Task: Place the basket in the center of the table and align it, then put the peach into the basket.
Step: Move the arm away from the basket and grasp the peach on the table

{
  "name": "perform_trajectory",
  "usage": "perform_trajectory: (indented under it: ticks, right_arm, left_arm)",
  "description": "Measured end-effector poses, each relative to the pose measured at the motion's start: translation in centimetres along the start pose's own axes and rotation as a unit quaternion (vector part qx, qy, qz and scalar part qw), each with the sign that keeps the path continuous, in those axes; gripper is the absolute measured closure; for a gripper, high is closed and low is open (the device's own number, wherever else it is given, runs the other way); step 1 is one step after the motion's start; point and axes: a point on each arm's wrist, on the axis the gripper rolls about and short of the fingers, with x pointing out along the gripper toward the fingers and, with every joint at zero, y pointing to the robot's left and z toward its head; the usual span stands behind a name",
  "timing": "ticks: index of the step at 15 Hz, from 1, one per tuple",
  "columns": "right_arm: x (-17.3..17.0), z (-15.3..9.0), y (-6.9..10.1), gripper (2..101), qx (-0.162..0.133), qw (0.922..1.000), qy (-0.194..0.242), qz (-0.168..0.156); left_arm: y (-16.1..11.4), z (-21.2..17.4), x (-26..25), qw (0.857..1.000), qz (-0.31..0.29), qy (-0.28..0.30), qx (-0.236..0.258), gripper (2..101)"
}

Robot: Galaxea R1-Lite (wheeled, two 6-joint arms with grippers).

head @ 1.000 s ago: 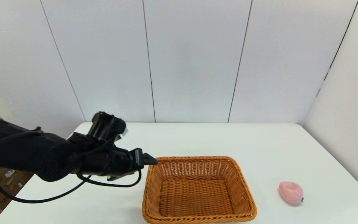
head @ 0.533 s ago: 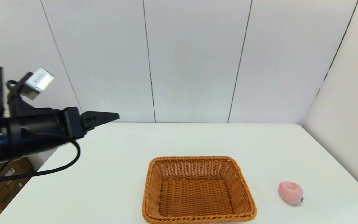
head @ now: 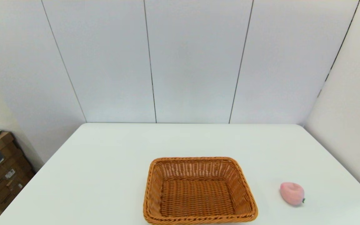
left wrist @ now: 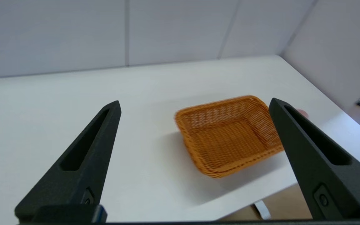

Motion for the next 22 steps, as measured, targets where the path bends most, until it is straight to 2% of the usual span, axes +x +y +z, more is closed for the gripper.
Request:
perform_trajectory:
  ticks: [4, 6, 10, 14, 18, 20, 22]
  right_arm:
    - [0.0, 0.0, 0.0, 5.2, 0.000, 1.0000, 0.000, 0.000]
    - [0.0, 0.0, 0.0, 5.2, 0.000, 1.0000, 0.000, 0.000]
    - [0.0, 0.0, 0.0, 5.2, 0.000, 1.0000, 0.000, 0.000]
    - [0.0, 0.1, 0.0, 5.2, 0.000, 1.0000, -0.003, 0.000]
    - [0.0, 0.1, 0.0, 5.2, -0.002, 1.0000, -0.002, -0.001]
    - [-0.5, 1.5, 0.0, 5.2, 0.000, 0.9999, -0.015, -0.001]
    - [-0.5, 3.6, 0.0, 5.2, 0.001, 1.0000, -0.007, -0.001]
  left_arm:
    - [-0.1, -1.7, -4.4, 0.991, 0.115, -0.068, 0.023, 6.4]
    - [-0.4, -3.6, -5.6, 0.985, 0.145, -0.086, 0.032, 6.2]
    - [0.1, -9.2, -6.1, 0.982, 0.164, -0.073, 0.066, 6.0]
    - [1.2, -14.4, -5.4, 0.980, 0.172, -0.063, 0.073, 5.9]
    - [2.4, -17.4, -3.8, 0.972, 0.189, -0.084, 0.111, 5.5]
    - [2.7, -18.2, -3.6, 0.974, 0.193, -0.067, 0.099, 5.4]
    - [2.7, -18.3, -3.5, 0.975, 0.192, -0.069, 0.083, 5.4]
